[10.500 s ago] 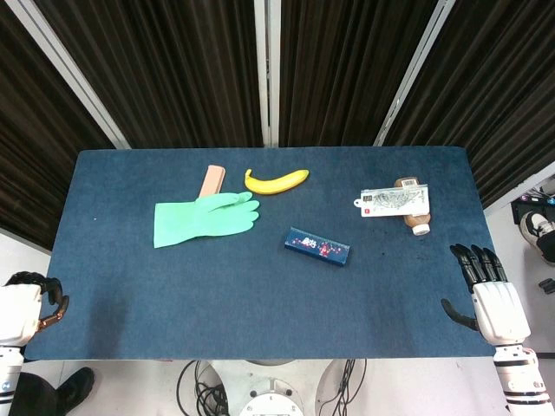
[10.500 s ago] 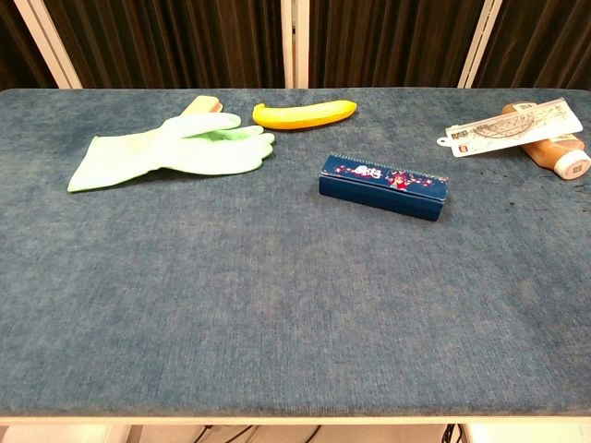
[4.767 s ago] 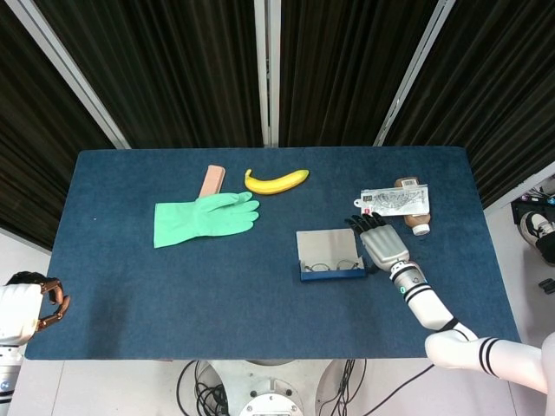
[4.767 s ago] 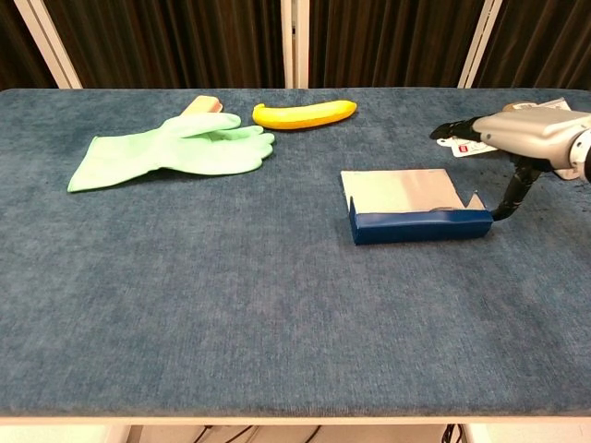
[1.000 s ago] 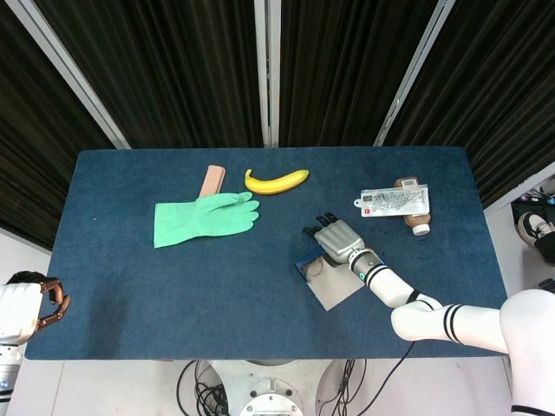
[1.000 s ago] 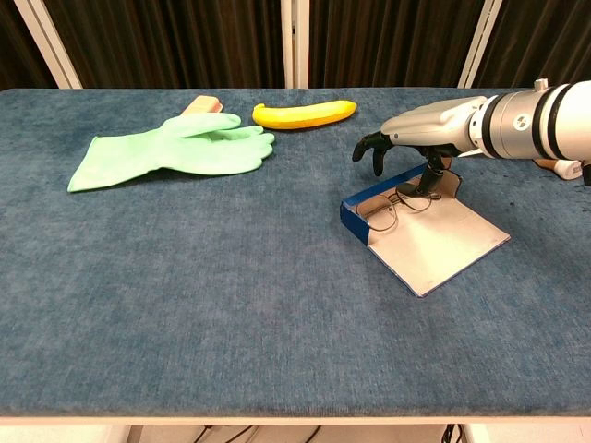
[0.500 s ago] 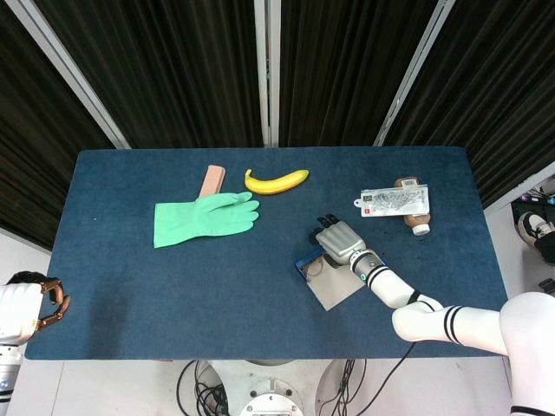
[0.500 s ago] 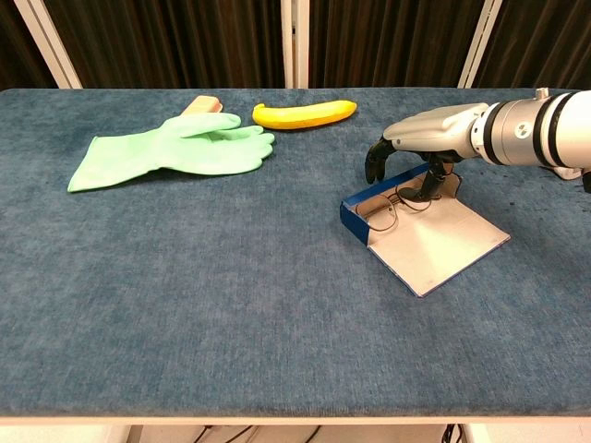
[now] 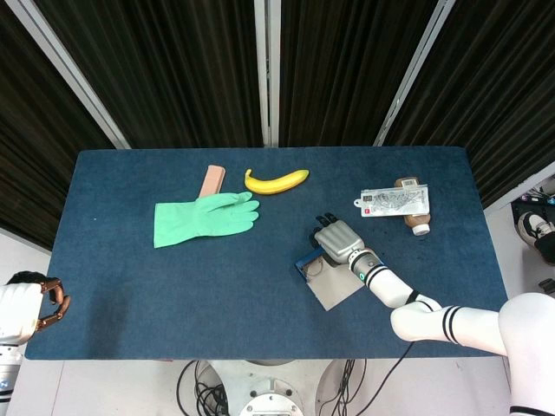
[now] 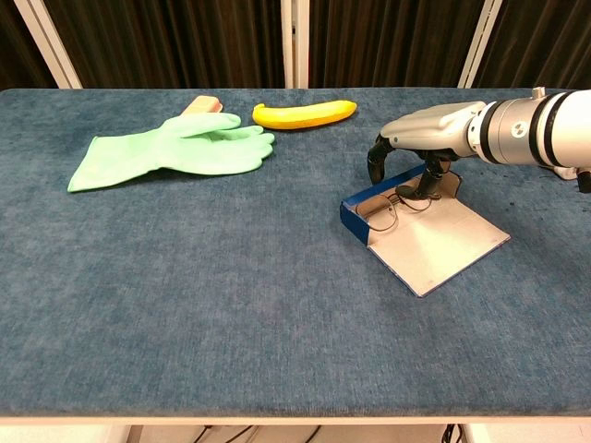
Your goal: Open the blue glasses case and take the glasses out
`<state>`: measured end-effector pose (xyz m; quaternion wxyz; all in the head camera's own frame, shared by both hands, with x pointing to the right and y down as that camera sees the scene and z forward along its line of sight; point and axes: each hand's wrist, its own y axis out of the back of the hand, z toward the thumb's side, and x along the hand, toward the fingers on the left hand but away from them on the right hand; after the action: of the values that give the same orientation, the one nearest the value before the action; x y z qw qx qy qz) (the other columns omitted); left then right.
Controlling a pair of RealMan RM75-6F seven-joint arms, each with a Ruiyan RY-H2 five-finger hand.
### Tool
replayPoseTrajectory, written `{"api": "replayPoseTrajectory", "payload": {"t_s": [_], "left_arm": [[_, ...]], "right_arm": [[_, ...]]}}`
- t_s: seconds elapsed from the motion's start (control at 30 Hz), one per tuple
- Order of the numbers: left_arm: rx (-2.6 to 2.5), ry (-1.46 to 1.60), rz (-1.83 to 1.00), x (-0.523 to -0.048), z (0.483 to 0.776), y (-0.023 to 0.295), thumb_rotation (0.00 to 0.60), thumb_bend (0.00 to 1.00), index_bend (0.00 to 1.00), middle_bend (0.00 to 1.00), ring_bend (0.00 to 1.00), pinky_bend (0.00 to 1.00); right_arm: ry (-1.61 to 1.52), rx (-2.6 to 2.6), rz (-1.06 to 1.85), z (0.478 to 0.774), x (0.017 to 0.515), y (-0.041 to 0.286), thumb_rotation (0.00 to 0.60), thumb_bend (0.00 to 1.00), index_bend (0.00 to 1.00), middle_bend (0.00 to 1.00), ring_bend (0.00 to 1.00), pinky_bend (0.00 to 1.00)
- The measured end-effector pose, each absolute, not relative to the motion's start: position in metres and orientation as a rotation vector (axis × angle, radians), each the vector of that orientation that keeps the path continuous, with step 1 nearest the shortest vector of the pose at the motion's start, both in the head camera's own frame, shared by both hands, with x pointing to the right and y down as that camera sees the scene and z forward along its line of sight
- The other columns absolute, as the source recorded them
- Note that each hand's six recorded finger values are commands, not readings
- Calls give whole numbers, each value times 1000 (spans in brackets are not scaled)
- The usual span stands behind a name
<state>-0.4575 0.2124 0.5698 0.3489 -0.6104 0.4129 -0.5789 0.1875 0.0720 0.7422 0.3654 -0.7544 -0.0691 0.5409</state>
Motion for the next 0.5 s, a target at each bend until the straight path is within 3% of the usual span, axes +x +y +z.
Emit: {"api": "replayPoseTrajectory", "payload": {"t_s": [0.5], "left_arm": [[-1581, 1068, -1501, -457, 570, 212, 600, 373, 658, 667, 428, 333]], "right_arm": [[-231, -1930, 1343, 734, 172, 63, 600, 435, 575, 348, 0, 0]]}}
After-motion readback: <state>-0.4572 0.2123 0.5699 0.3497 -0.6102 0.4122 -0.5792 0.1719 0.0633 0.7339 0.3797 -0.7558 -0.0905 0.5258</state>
